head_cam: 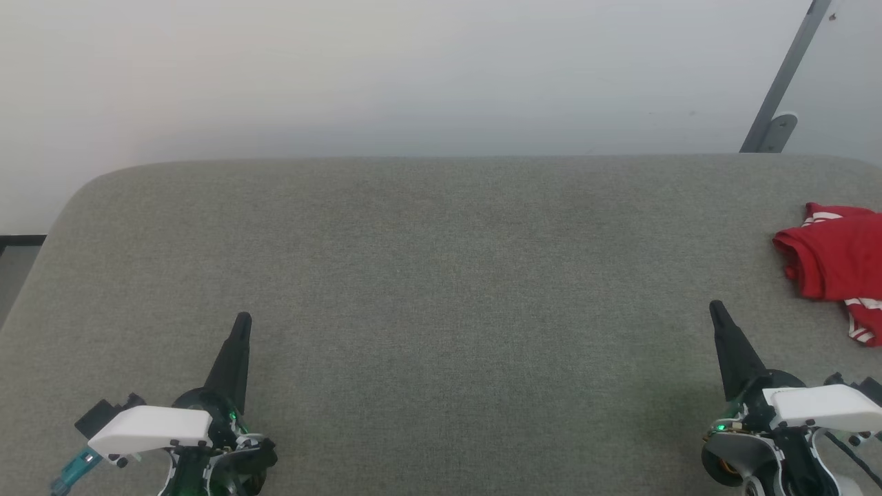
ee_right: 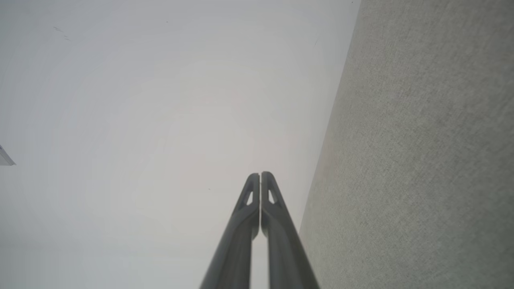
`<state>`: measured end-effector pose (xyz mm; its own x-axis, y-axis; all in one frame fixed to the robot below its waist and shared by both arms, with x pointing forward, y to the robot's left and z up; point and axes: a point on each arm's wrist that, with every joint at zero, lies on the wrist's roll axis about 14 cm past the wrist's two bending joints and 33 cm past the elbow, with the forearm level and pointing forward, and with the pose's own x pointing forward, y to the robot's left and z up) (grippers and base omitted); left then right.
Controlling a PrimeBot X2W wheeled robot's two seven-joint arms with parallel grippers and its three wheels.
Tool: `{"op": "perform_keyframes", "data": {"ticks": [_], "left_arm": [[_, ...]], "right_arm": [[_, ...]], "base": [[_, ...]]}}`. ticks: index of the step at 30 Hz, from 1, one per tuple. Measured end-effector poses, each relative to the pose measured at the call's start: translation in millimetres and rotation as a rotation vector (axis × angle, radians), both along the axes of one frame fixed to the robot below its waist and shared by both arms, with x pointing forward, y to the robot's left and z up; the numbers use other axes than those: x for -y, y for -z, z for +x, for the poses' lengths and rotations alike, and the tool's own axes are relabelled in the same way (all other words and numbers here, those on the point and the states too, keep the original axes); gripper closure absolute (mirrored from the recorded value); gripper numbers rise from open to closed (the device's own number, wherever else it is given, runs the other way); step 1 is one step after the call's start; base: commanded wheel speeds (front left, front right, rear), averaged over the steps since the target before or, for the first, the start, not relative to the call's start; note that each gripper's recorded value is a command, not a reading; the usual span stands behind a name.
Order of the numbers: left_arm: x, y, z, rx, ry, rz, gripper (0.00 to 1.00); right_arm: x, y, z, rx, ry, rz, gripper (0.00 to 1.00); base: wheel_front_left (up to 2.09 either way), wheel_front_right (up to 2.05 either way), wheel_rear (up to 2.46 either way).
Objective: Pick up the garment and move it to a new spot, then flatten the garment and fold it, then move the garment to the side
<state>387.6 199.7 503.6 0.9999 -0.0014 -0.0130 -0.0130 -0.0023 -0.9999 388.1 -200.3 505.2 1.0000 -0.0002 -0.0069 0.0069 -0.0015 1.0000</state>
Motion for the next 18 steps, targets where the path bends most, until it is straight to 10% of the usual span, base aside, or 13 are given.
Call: {"op": "perform_keyframes", "data": {"ticks": [18], "left_arm": [[0.0,0.0,0.0,0.000,0.000,0.000,1.00]], "right_arm": [[0.0,0.0,0.0,0.000,0.000,0.000,1.00]], "base": [[0.00,0.00,0.00]]}}
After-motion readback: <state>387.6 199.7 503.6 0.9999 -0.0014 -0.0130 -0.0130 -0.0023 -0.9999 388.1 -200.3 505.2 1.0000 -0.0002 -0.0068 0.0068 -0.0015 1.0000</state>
